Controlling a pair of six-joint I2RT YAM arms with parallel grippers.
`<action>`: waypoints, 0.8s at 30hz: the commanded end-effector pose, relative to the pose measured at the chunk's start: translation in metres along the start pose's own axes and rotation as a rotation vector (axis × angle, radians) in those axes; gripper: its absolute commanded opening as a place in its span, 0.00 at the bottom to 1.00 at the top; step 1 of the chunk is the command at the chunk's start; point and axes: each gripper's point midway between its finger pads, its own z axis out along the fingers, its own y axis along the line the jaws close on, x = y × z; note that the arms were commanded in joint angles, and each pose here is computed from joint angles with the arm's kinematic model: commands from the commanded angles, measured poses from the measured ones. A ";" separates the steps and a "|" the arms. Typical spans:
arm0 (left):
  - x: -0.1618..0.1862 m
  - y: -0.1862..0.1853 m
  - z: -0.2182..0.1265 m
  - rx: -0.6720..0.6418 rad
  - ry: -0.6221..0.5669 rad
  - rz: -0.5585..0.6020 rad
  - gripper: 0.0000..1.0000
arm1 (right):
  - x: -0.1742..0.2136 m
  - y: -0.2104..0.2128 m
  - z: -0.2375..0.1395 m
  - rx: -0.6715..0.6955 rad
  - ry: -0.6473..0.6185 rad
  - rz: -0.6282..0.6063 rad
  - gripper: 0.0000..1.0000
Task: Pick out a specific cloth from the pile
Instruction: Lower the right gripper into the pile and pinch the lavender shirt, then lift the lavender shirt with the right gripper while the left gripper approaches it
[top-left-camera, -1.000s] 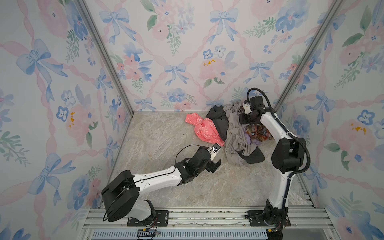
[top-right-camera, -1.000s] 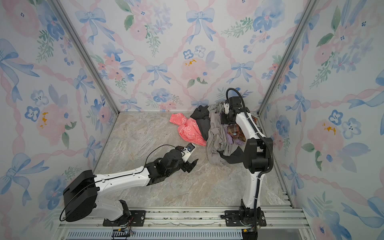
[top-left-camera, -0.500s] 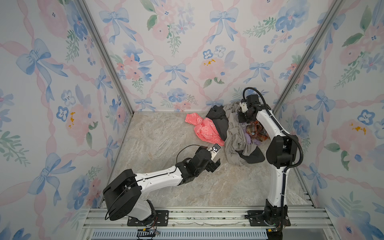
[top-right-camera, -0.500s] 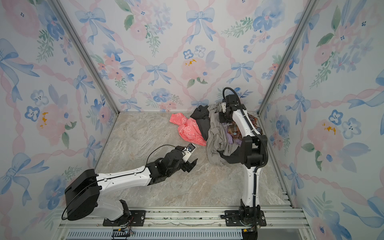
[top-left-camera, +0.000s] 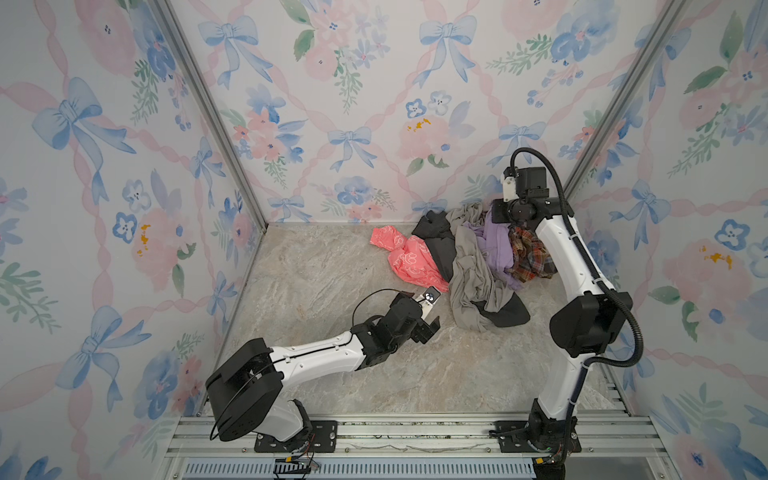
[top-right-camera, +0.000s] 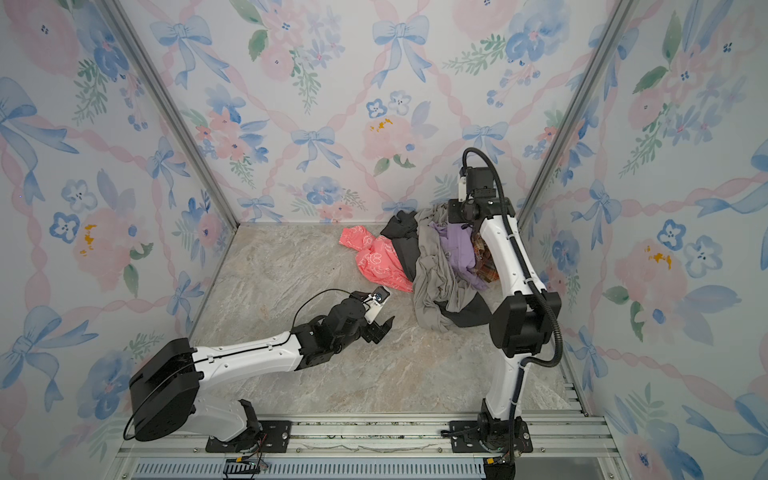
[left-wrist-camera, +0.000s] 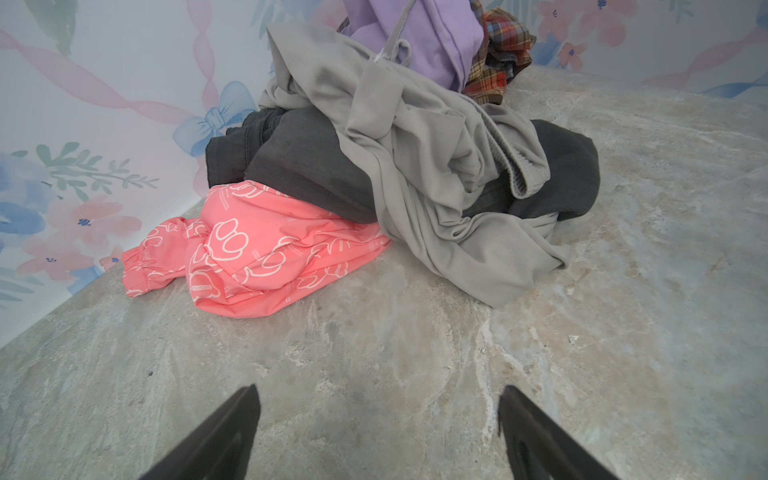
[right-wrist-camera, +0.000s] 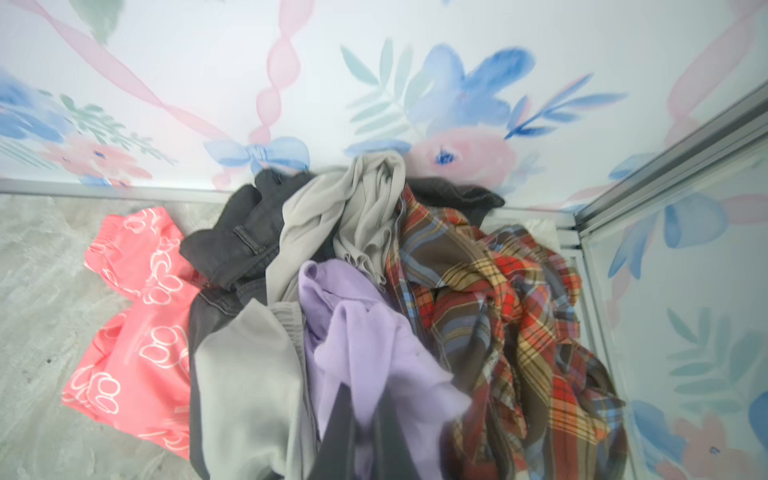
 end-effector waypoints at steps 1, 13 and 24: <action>-0.018 0.012 -0.007 -0.026 -0.040 -0.028 0.91 | -0.046 0.004 -0.038 -0.007 -0.166 0.038 0.00; -0.039 0.037 -0.013 -0.058 -0.120 -0.156 0.91 | -0.117 0.026 -0.143 -0.095 -0.379 0.058 0.00; -0.131 0.046 -0.022 -0.051 -0.373 -0.321 0.92 | -0.106 0.053 -0.222 -0.219 -0.467 0.070 0.00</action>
